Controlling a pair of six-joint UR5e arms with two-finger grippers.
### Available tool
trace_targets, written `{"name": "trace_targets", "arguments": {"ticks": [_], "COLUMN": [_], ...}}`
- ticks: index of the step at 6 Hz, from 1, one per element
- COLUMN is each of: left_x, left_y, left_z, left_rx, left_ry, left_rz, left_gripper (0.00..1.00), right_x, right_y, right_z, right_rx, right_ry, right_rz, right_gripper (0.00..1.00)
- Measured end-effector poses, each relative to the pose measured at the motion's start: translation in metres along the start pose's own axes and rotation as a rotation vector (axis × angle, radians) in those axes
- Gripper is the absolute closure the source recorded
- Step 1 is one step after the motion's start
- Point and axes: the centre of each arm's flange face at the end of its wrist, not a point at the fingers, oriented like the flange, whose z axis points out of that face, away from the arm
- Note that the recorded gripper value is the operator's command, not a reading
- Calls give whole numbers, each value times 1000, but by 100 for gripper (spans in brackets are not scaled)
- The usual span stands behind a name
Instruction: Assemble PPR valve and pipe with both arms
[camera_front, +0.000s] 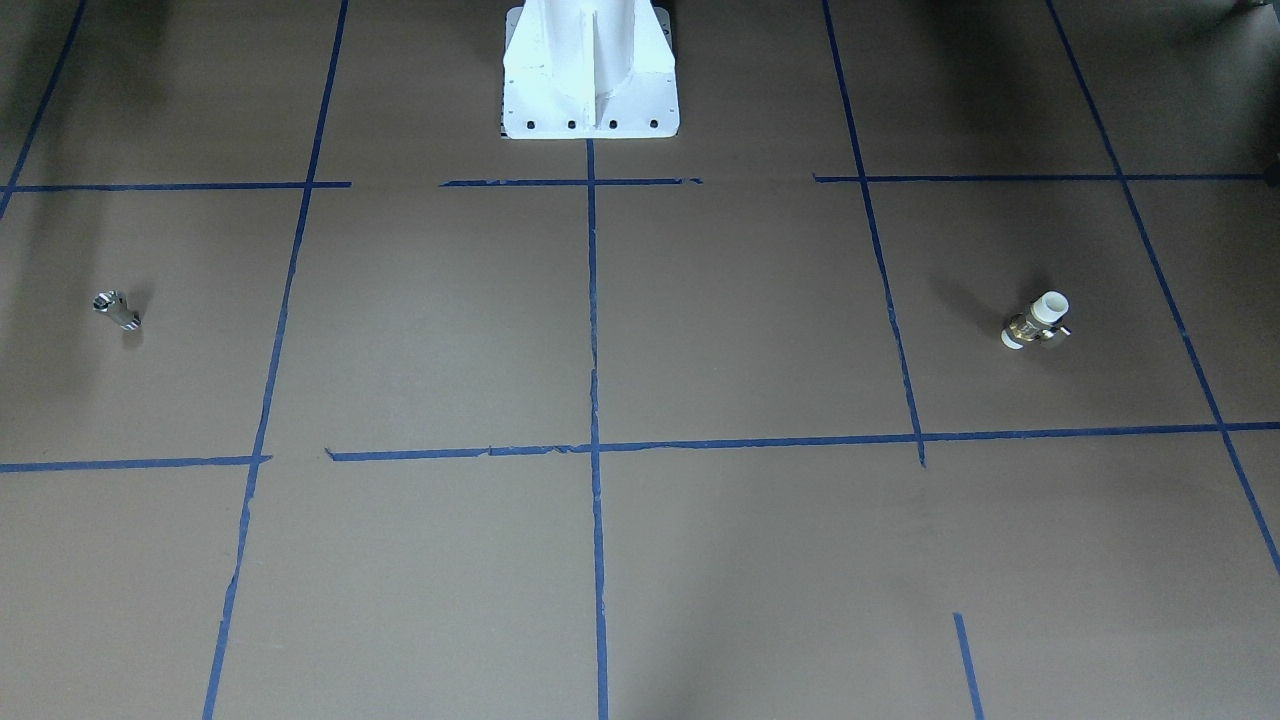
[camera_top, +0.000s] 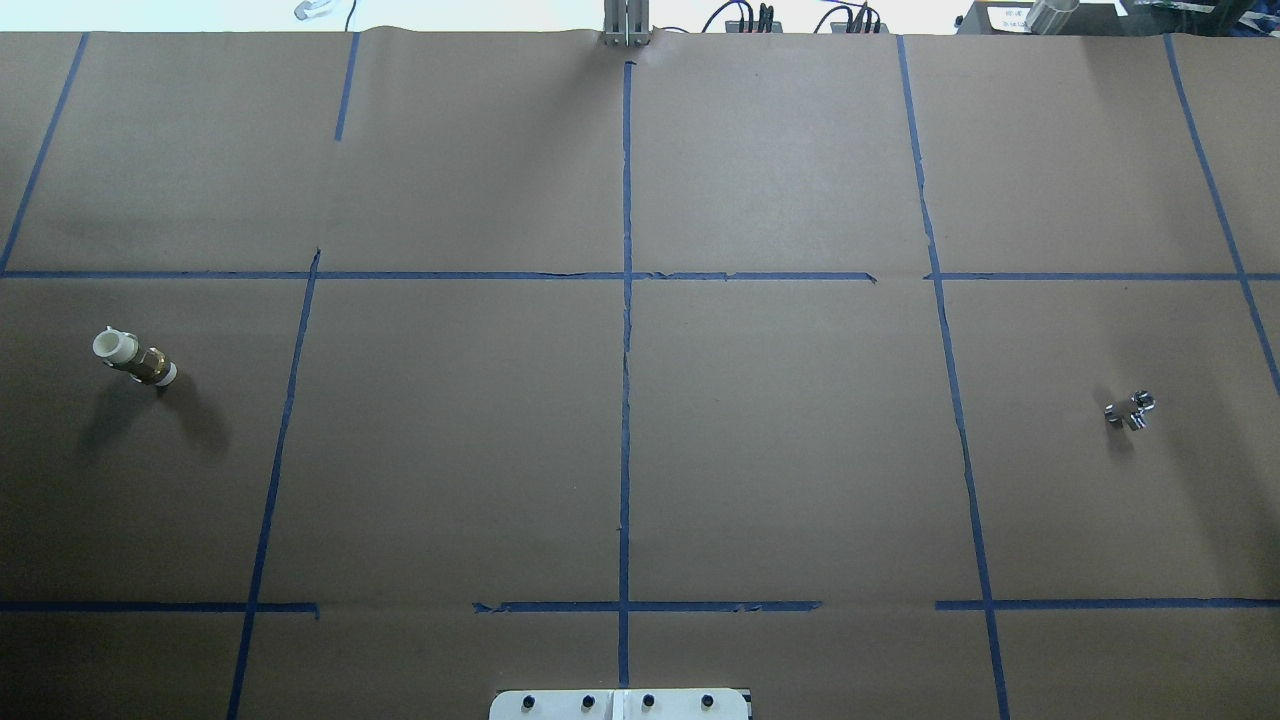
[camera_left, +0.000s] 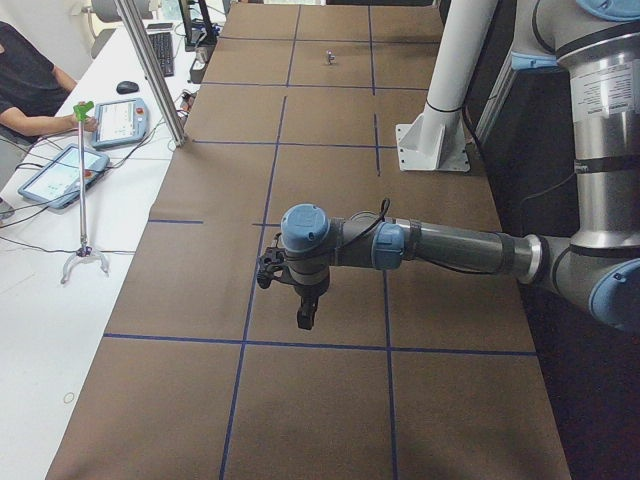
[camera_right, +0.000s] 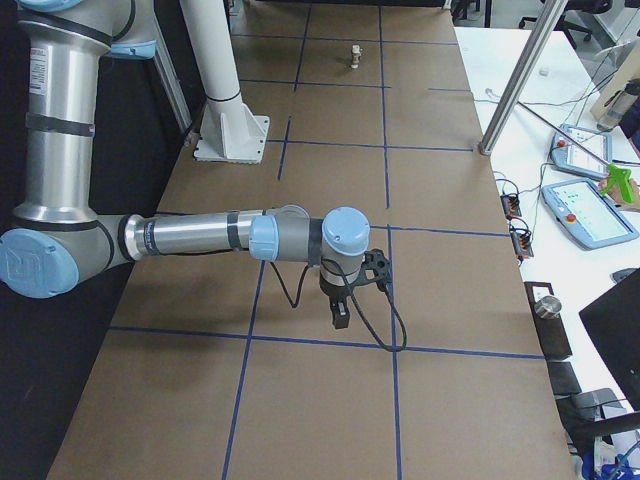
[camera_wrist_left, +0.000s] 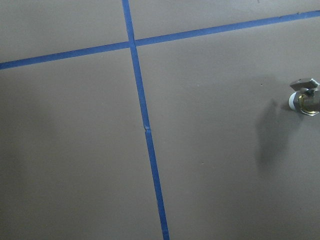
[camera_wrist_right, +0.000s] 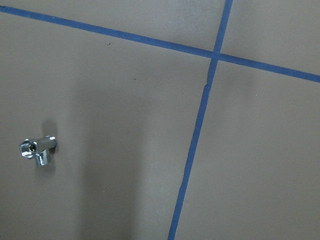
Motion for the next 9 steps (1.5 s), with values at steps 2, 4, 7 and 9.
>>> {"name": "trace_targets", "arguments": {"ticks": [2,4,7,9], "left_x": [1,4,5,35], "left_y": [4,6,11,-11], "left_z": [1,-1,1,5], "left_rx": [-14,-12,-9,15], "left_ry": [-10,-8,24,37], "left_rz": [-3,1,3,-81], "left_gripper": [0,0,0,0], "right_x": [0,0,5,1], "right_y": [4,5,22,25], "right_z": [0,0,12,19], "right_rx": [-22,-20,16,18], "right_ry": [14,16,15,-4], "right_rz": [11,7,-31,-47], "right_gripper": [0,0,0,0]}}
